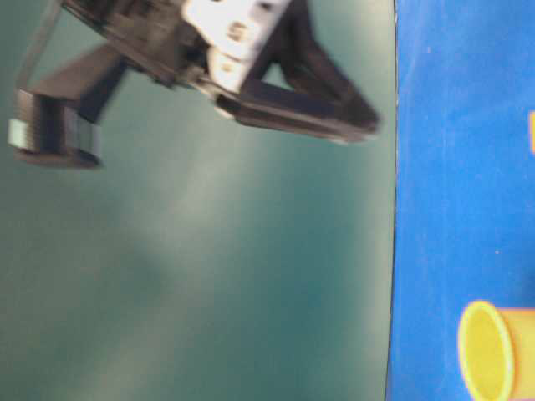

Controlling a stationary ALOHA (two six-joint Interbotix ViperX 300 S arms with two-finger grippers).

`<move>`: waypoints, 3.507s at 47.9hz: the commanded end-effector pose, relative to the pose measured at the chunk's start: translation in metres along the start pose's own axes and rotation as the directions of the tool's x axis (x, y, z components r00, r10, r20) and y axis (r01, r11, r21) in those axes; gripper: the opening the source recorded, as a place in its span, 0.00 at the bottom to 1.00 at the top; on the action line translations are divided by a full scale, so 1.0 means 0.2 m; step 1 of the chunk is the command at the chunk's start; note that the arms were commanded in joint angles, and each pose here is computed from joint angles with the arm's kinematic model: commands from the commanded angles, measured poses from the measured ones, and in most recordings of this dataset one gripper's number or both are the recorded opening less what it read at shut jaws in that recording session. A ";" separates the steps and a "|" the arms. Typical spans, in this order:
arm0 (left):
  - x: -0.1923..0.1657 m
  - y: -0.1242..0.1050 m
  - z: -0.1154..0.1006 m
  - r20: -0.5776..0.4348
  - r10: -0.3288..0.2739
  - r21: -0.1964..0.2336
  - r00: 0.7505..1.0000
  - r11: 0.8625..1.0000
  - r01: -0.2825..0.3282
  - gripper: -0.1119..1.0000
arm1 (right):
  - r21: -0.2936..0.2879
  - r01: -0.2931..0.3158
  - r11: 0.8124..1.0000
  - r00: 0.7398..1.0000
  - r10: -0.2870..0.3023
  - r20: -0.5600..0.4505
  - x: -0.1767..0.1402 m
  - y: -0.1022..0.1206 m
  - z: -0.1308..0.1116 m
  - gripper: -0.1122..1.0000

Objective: Move the block forward with right arm.
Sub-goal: 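Move the open right gripper left over the small orange cube, then lower the right gripper and close its fingers around the orange cube, then lift the orange cube off the table with the right gripper, then carry the held cube toward the front-right of the table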

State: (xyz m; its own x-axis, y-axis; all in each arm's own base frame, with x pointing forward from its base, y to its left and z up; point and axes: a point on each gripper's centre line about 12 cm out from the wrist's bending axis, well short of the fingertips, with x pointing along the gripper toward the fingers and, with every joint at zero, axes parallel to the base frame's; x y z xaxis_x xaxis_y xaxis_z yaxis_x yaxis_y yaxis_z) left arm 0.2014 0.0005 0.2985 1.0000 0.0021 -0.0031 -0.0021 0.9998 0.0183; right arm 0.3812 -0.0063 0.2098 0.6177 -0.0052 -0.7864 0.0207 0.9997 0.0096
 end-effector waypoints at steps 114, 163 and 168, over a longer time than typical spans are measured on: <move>0.01 0.00 0.09 0.046 0.002 -0.002 0.999 1.000 -0.002 0.11 | -0.023 -0.024 0.999 0.993 0.021 -0.120 0.41 0.08 -0.22 0.47; 0.01 0.00 0.09 0.038 0.002 -0.002 0.999 1.000 -0.002 0.11 | -0.045 -0.083 0.996 0.996 0.084 0.020 -0.45 0.19 0.15 0.47; 0.01 0.00 0.09 0.038 0.002 -0.006 0.999 1.000 -0.002 0.11 | -0.060 -0.101 0.993 0.995 0.102 0.013 -0.51 0.23 0.16 0.47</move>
State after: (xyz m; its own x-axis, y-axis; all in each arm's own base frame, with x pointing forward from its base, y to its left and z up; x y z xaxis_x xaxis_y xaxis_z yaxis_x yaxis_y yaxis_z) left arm 0.2008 0.0005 0.3027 1.0000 0.0020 0.0015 -0.0020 0.9999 0.0137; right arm 0.3481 0.0335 0.2868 0.5925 0.0774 -0.8018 -0.0712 0.9965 0.0436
